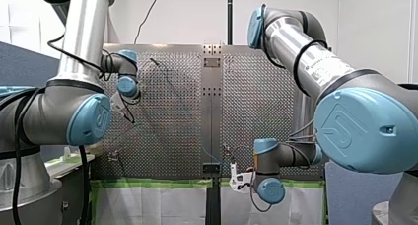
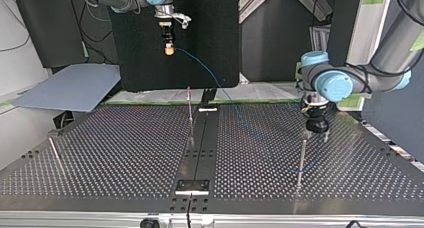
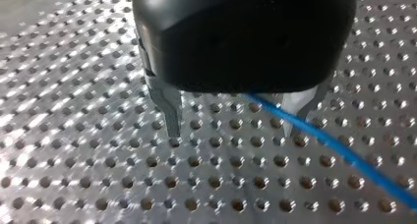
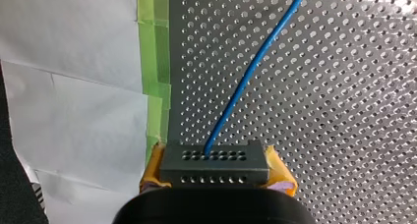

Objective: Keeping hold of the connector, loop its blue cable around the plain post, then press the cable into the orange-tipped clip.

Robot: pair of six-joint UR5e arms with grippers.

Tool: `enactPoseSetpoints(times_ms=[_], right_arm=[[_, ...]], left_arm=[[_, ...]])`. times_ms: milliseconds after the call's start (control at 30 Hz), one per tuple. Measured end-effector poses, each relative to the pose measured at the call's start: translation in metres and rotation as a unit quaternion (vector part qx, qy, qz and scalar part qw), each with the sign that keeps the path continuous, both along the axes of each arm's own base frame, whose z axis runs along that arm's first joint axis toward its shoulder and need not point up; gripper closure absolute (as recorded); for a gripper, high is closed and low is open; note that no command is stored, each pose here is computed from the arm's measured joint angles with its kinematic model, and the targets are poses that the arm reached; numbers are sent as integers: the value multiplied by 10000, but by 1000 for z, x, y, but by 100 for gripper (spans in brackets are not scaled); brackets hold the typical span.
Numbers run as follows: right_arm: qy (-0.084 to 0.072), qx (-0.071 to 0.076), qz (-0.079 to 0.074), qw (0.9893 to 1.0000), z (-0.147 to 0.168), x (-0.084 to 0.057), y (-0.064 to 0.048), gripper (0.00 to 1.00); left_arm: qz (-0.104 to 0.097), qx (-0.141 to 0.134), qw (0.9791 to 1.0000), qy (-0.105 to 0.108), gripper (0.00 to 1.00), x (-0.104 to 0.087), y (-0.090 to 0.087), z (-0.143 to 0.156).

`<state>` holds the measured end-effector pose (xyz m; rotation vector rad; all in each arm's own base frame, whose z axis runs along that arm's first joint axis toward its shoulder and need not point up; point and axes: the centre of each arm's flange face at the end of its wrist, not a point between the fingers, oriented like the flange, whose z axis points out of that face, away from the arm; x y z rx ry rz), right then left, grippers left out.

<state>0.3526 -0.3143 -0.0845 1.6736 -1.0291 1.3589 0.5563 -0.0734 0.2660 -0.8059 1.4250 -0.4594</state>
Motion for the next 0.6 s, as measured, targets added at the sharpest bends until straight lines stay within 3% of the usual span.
enactPoseSetpoints(times_ms=[300,600], right_arm=[[-6,-8,0,10000,0,1,-1,100],[4,-3,0,10000,0,1,-1,100]], left_arm=[[87,81,9999,13,0,-1,7,-3],[45,209,9990,396,0,-9,4,-9]])
